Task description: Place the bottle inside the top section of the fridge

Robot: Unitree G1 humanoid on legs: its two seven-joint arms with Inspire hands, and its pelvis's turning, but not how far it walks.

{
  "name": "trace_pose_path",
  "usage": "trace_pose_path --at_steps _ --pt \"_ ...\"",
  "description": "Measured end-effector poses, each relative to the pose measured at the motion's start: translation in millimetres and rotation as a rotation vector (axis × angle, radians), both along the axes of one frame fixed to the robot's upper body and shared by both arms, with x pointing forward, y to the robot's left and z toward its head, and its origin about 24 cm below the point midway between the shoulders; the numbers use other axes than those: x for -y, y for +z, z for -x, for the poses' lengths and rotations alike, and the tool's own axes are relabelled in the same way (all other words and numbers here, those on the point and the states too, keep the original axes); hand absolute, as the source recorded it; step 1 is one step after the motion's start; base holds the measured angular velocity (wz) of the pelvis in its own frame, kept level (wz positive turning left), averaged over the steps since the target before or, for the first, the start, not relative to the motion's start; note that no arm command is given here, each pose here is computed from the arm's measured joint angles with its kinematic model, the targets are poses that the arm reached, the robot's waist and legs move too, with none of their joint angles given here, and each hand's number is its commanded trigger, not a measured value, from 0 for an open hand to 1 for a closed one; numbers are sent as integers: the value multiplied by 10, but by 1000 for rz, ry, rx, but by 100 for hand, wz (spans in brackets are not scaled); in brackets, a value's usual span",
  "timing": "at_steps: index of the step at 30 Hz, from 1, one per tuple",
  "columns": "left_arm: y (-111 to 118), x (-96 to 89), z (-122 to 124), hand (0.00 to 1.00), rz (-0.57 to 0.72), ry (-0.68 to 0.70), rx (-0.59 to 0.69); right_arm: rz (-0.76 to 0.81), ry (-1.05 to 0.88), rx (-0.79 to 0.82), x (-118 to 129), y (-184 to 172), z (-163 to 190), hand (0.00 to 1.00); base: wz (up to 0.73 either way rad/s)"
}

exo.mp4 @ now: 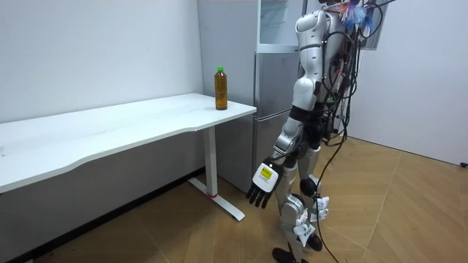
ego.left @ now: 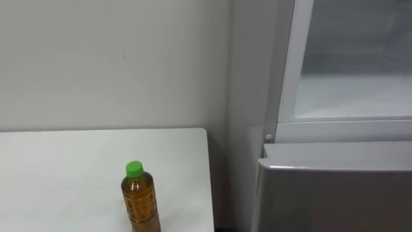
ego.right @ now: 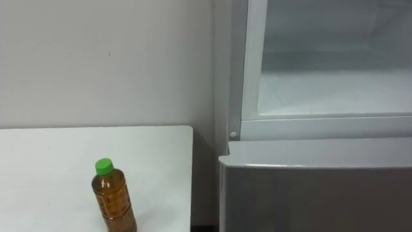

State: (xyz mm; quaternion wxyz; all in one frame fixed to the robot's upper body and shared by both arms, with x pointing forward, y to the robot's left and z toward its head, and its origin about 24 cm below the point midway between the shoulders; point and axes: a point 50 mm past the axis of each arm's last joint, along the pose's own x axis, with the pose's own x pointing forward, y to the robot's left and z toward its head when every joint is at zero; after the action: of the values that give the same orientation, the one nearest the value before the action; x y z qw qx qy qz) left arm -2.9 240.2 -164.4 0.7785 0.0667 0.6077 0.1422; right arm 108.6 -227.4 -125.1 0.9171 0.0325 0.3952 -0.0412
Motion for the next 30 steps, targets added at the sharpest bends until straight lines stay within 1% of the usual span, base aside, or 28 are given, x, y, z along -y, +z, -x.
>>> trace_pose_path --at_steps 6,12,18,26,30 --pt "4 -9 -10 0 20 -10 8 -21 65 153 -101 227 -231 0 1" --pt "18 -33 -33 0 23 -22 21 -35 104 197 -148 362 -205 0 -1" --pt "35 -94 -35 0 9 -56 11 -25 187 239 -127 538 -300 0 -9" --pt "38 -101 -67 0 18 -110 6 -17 254 291 -131 748 -430 0 -8" --pt "45 -134 -40 0 10 -115 -4 -4 312 339 -133 906 -507 0 0"
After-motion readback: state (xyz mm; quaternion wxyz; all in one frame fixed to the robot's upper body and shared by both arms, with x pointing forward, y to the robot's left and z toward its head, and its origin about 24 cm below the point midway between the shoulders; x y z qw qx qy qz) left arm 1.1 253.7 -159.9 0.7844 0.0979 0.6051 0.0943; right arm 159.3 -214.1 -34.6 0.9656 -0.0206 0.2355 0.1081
